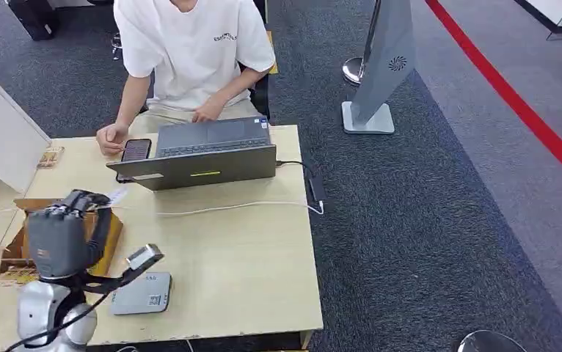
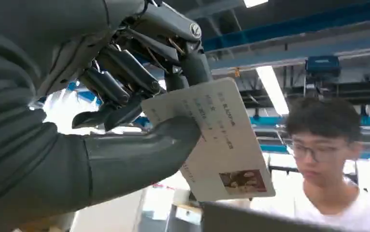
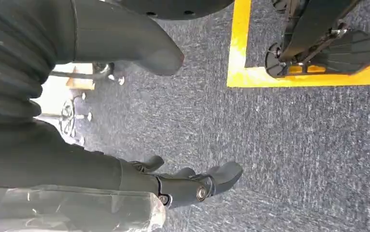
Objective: Pass the card to the sensor for recognition and then transmit it.
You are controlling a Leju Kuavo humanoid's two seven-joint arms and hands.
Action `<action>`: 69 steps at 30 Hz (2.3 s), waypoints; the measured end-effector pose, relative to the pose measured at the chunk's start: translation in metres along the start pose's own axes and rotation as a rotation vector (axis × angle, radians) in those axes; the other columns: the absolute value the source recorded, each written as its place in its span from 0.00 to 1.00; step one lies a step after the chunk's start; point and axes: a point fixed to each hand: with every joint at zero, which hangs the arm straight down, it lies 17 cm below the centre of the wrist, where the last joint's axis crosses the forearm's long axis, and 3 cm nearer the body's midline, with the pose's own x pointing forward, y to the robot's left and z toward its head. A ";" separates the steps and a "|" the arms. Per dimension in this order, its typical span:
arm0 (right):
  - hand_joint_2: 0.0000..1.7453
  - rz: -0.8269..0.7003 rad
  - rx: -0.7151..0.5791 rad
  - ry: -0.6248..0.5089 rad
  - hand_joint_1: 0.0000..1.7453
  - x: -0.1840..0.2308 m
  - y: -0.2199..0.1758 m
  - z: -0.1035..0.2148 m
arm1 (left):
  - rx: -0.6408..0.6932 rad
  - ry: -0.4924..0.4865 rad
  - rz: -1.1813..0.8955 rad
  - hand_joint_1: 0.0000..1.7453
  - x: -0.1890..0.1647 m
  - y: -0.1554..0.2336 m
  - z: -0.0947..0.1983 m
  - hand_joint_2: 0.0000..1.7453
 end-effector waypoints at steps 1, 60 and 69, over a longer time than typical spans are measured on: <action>1.00 -0.008 -0.002 0.002 0.00 0.000 0.000 0.000 | -0.013 -0.008 0.018 1.00 0.011 -0.003 0.004 1.00; 1.00 -0.259 -0.021 0.071 0.00 -0.015 -0.009 -0.002 | -0.676 0.105 -0.163 1.00 0.029 -0.105 0.171 1.00; 1.00 -0.261 -0.021 0.072 0.00 -0.015 -0.009 -0.002 | -0.680 0.099 -0.171 1.00 0.026 -0.104 0.173 1.00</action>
